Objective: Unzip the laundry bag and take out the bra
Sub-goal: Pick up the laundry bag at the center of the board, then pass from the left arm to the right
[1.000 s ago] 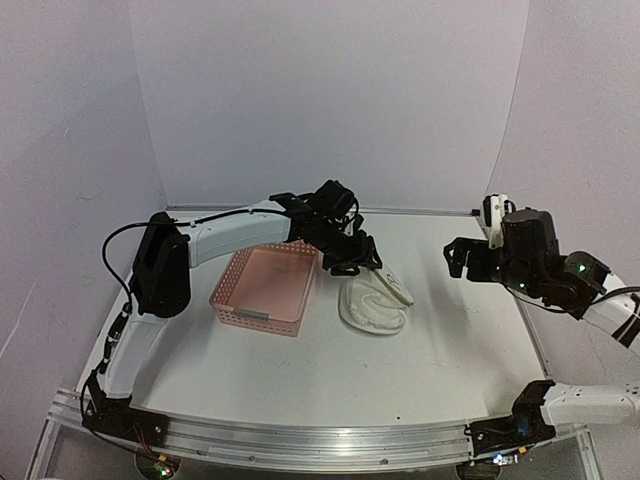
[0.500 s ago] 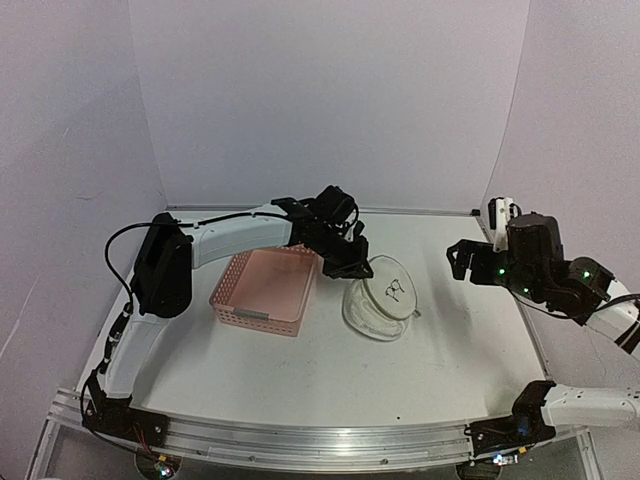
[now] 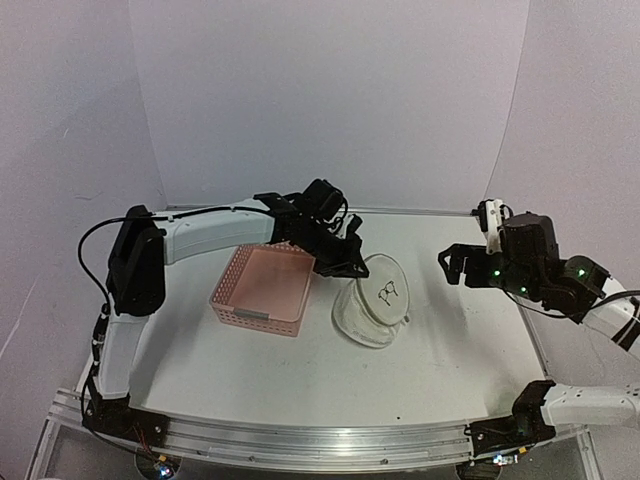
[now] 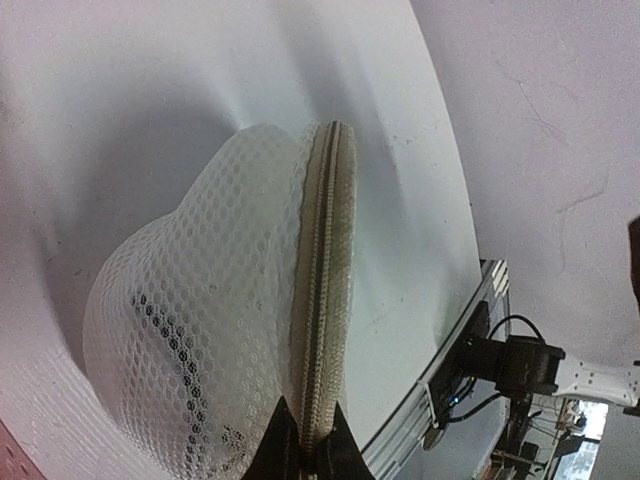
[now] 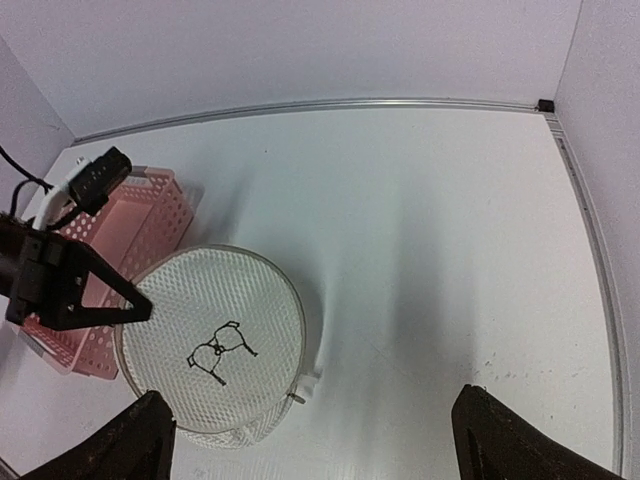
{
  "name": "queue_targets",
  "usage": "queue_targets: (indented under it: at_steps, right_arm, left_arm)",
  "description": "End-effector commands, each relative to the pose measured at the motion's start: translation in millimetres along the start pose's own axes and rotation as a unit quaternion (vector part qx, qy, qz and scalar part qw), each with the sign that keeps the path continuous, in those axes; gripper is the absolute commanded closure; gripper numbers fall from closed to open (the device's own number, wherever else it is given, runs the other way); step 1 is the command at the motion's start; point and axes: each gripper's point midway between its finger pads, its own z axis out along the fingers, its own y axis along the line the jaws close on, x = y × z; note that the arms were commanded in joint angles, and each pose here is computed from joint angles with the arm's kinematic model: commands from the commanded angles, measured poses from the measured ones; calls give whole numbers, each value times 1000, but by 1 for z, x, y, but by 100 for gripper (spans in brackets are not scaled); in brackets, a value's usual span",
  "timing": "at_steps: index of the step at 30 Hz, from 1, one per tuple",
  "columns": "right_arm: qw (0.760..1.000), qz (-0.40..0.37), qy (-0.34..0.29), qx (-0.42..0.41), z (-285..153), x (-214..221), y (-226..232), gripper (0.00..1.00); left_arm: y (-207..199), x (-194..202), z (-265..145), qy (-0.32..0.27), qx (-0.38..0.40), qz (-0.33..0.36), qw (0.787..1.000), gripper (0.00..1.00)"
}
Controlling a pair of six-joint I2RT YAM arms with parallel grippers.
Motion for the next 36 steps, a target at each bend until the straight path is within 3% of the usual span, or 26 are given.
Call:
queue_targets:
  at_steps: [1, 8, 15, 26, 28, 36]
  right_arm:
    - [998, -23, 11, -64, 2, -1, 26, 2]
    - [988, -53, 35, -138, 0, 2, 54, 2]
    - [959, -61, 46, -272, -21, -8, 103, 2]
    - [926, -50, 34, -372, -43, -28, 139, 2]
    - [915, -44, 35, -400, -49, -31, 148, 6]
    - [857, -18, 26, -514, -77, -42, 179, 37]
  left_arm:
    - [-65, -6, -61, -40, 83, 79, 993, 100]
    - [-91, 5, -109, -61, 114, 116, 985, 100]
    - [-124, 24, -157, -66, 177, 161, 969, 100]
    - [-159, 58, -220, -73, 251, 224, 939, 100]
    - [-164, 64, -227, -72, 269, 232, 932, 100]
    - [-164, 76, -233, -68, 289, 242, 924, 100]
